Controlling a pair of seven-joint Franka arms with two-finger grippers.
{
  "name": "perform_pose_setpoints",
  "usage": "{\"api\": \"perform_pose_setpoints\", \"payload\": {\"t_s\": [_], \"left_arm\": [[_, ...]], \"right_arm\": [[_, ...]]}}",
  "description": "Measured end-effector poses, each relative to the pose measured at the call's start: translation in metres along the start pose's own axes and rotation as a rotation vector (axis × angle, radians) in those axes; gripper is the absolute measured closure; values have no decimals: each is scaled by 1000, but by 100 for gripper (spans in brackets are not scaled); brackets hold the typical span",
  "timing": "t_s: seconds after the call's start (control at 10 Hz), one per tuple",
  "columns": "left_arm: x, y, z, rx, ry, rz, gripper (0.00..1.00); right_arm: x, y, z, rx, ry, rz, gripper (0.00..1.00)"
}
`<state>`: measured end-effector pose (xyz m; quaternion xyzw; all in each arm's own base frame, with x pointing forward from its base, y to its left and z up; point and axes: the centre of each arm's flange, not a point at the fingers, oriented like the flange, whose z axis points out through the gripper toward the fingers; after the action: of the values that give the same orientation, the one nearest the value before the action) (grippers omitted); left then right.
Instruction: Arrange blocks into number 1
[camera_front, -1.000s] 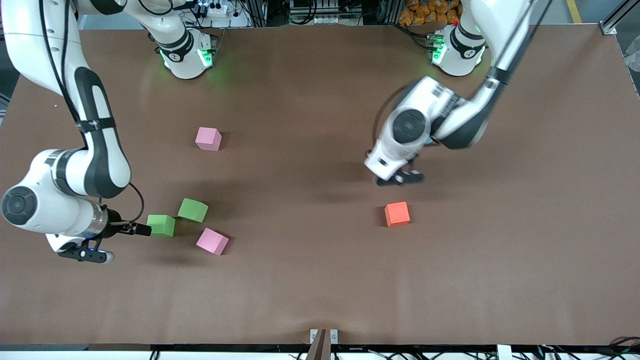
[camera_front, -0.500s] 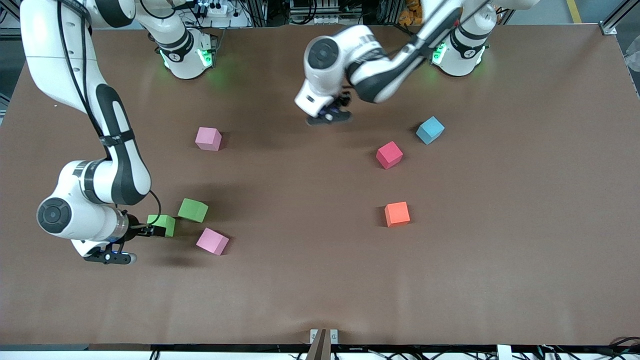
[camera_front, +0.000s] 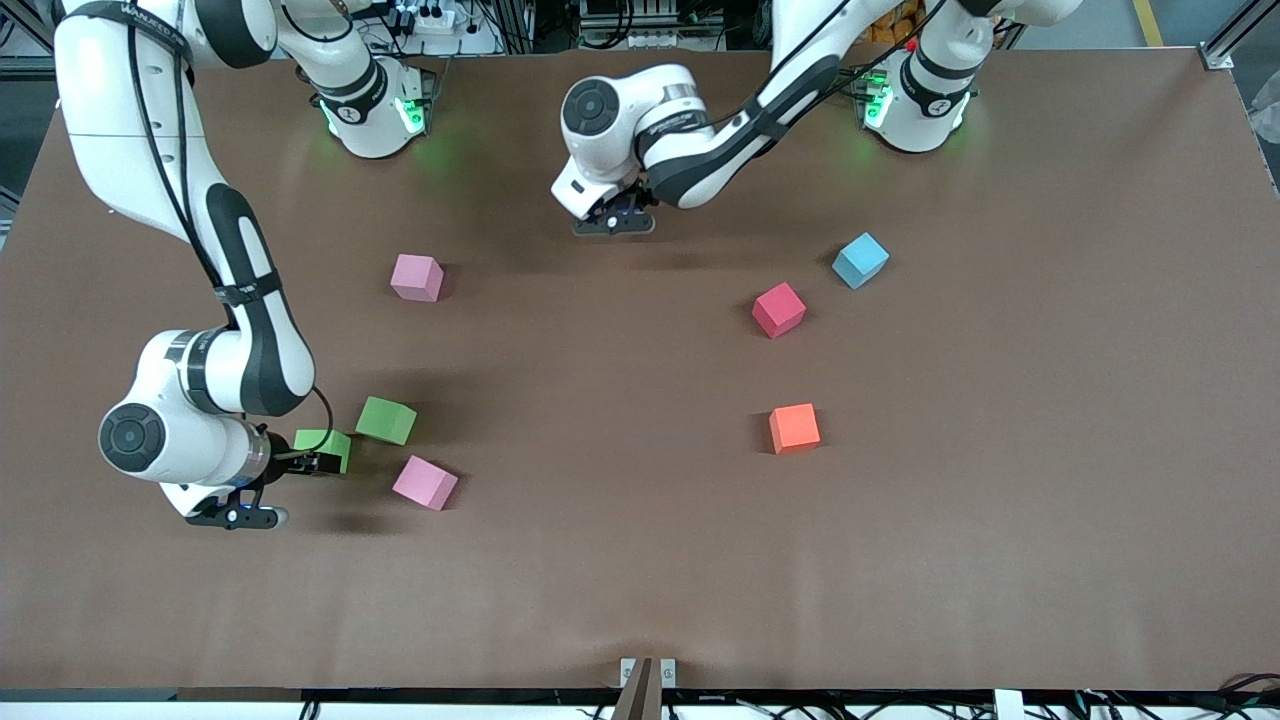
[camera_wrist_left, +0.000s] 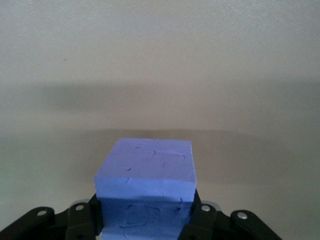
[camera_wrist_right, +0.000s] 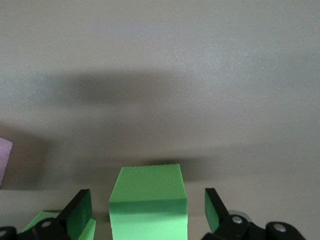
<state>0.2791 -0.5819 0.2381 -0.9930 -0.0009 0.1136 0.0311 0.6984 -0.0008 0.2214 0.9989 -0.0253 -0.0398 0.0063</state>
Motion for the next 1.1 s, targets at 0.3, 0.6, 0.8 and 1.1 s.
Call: {"api": "perform_pose_setpoints", "payload": {"t_s": [0.3,0.6,0.8,1.1], "left_arm": [[3,11,26,-8,0,0,38],[3,14,24,-10,15,10,30],[-3,18,22,-8,33,-9,0],[26,9,7,-22,73,-56,0]], "right_arm": [[-6,3,26,-6,-4,-12,0],[-8,7,30,-9,-9,-32,10],[-7,7,28,-9,-7,-33,36],[-6,7,25,-9,-2,-33,36]]}}
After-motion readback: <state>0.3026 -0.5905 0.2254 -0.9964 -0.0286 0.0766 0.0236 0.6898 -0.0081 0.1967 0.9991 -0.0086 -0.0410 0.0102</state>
